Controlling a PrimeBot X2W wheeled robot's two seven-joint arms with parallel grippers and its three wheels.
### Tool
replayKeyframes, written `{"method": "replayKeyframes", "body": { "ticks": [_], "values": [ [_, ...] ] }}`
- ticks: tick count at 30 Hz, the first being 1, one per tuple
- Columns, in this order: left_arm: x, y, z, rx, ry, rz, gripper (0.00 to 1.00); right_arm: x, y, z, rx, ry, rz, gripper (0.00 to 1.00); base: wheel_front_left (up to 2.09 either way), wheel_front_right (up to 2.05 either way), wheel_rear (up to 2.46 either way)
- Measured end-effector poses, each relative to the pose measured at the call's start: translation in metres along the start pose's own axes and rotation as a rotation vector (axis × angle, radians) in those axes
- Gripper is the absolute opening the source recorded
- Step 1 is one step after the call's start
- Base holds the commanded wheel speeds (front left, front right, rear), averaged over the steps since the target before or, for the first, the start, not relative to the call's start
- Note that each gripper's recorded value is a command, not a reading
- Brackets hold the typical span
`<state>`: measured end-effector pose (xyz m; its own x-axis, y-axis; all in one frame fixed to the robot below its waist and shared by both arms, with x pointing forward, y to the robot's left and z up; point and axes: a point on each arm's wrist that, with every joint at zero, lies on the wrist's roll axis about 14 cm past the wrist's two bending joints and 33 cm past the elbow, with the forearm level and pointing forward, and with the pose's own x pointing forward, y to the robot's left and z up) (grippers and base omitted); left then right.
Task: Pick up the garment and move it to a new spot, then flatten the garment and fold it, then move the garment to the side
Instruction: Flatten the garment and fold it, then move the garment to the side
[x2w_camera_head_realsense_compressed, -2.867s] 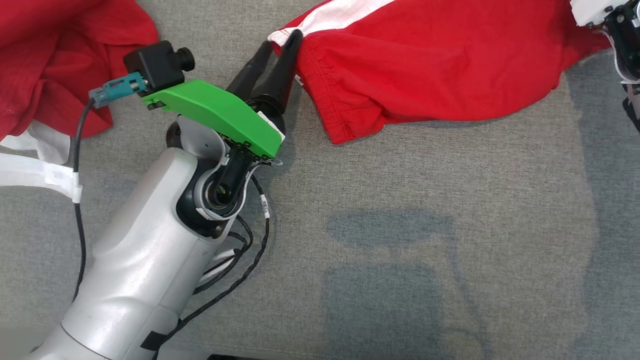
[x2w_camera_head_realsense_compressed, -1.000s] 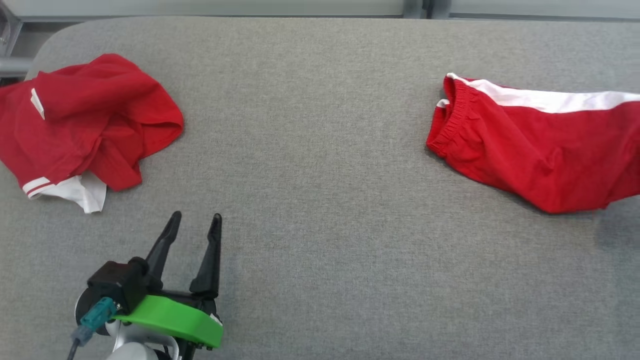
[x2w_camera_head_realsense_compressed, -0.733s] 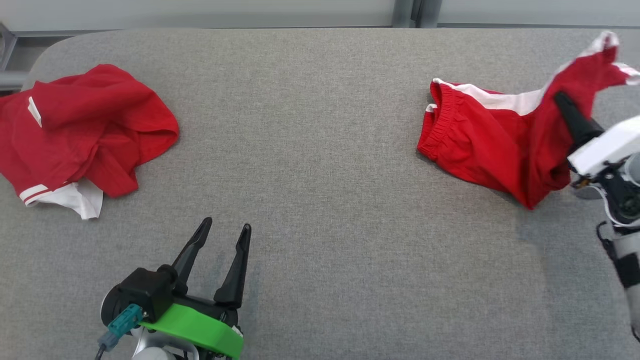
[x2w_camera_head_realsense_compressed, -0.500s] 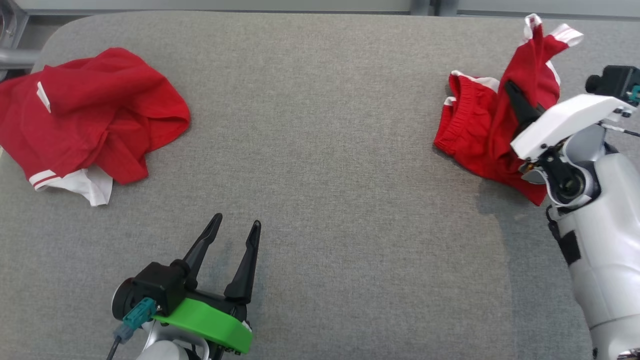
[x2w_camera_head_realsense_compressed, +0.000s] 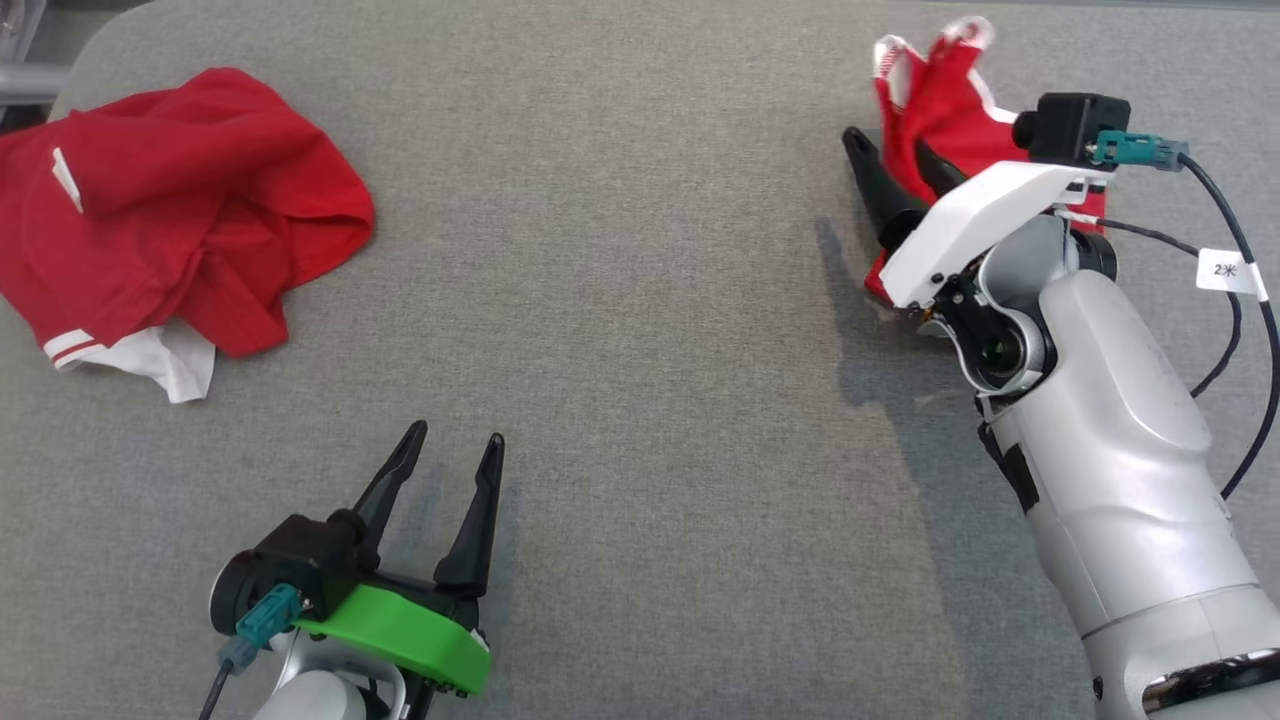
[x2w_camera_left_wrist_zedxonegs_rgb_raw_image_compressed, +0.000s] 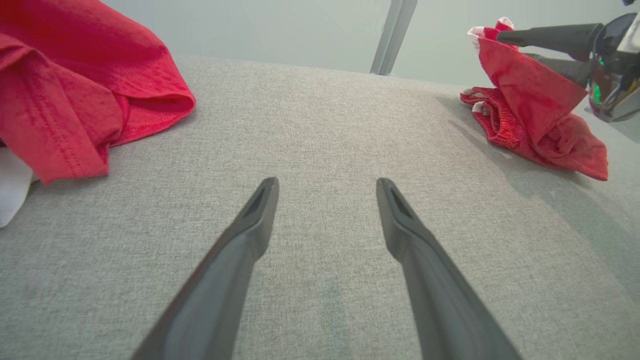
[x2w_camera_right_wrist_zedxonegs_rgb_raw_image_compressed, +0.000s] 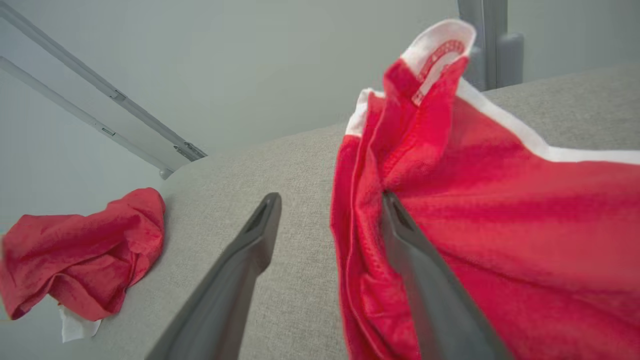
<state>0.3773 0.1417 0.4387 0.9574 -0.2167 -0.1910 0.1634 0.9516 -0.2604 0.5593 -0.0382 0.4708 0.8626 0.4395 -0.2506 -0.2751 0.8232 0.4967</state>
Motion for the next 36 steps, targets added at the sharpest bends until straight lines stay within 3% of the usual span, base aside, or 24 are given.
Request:
{"method": "replayKeyframes", "body": {
  "ticks": [5, 10, 14, 22, 27, 28, 29, 30, 36],
  "values": [
    [0.007, -0.003, 0.002, 0.016, -0.003, -0.019, 1.00, -0.024, 0.020, 0.034, -0.018, -0.118, 0.077, 1.00, 0.00, 0.00, 0.00],
    [0.014, -0.014, 0.004, 0.015, -0.002, -0.056, 1.00, -0.069, -0.044, 0.053, -0.045, -0.179, -0.062, 1.00, 0.00, 0.00, 0.00],
    [0.020, -0.020, -0.001, 0.005, 0.015, -0.076, 1.00, -0.095, -0.095, 0.041, -0.016, -0.165, -0.198, 1.00, 0.00, 0.00, 0.00],
    [0.032, -0.015, -0.015, 0.009, 0.065, -0.079, 1.00, -0.088, -0.140, 0.000, 0.184, -0.106, -0.329, 1.00, 0.00, 0.00, 0.00],
    [0.033, -0.007, -0.017, 0.016, 0.074, -0.059, 1.00, -0.055, -0.122, -0.022, 0.426, -0.017, -0.245, 1.00, 0.00, 0.00, 0.00],
    [0.033, -0.005, -0.016, 0.018, 0.071, -0.053, 1.00, -0.050, -0.118, -0.022, 0.448, -0.005, -0.225, 0.85, 0.00, 0.00, 0.00],
    [0.032, -0.004, -0.016, 0.017, 0.069, -0.048, 1.00, -0.046, -0.113, -0.023, 0.463, 0.012, -0.207, 0.28, 0.00, 0.00, 0.00],
    [0.031, -0.003, -0.015, 0.015, 0.068, -0.043, 1.00, -0.042, -0.108, -0.025, 0.473, 0.036, -0.187, 0.00, 0.00, 0.00, 0.00],
    [0.030, -0.004, -0.018, -0.005, 0.065, -0.036, 1.00, -0.041, -0.106, -0.029, 0.419, 0.171, -0.155, 0.00, 0.00, 0.00, 0.00]
  ]
}}
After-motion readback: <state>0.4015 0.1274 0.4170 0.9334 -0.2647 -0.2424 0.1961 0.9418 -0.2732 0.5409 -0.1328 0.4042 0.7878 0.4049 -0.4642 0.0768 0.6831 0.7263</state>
